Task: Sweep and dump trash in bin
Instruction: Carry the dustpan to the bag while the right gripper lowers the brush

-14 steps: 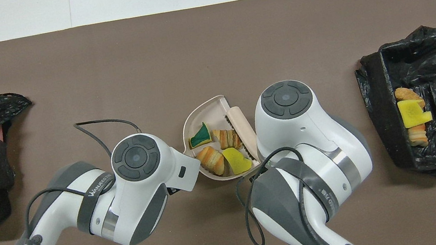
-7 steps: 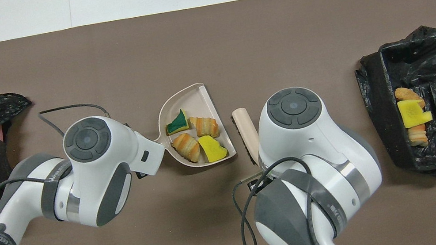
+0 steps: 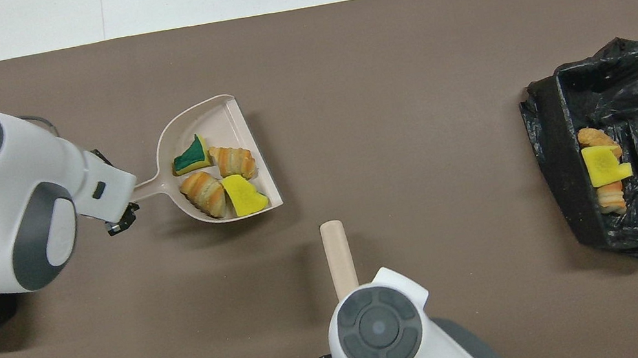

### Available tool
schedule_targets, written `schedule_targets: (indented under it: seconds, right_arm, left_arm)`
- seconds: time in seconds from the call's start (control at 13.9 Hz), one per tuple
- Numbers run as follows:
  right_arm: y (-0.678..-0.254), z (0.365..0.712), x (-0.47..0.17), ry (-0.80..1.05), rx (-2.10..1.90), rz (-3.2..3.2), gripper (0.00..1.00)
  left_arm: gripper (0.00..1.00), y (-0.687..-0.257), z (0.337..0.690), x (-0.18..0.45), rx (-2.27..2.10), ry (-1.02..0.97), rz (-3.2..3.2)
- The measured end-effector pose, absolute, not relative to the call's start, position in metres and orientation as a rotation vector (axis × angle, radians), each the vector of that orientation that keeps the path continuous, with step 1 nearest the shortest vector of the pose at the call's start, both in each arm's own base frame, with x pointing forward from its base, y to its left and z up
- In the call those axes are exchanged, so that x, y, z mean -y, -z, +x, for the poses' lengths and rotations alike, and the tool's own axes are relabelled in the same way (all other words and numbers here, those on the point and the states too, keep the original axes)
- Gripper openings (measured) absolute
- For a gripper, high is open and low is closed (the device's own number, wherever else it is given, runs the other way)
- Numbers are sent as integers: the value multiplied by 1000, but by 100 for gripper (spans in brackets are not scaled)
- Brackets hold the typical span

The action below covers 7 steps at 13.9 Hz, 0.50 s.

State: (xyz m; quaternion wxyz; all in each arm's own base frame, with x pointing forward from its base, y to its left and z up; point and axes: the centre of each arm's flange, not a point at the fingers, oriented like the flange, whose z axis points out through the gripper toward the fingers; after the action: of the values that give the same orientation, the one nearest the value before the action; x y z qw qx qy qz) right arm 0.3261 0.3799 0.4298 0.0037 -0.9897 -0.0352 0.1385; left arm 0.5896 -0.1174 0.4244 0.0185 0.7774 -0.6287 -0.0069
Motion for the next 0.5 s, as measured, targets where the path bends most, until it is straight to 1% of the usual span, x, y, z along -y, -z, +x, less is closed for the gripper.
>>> schedule_targets:
  seconds: [0.29,0.5]
  right_arm:
    - [-396,281,-415,-396,96,-3112,26]
    - [-365,265,-421,-411,88,-3120,26]
  left_arm:
    - [31,-460,605,30,1983,21,2344]
    - [31,-480,607,-33,2025,8,2302]
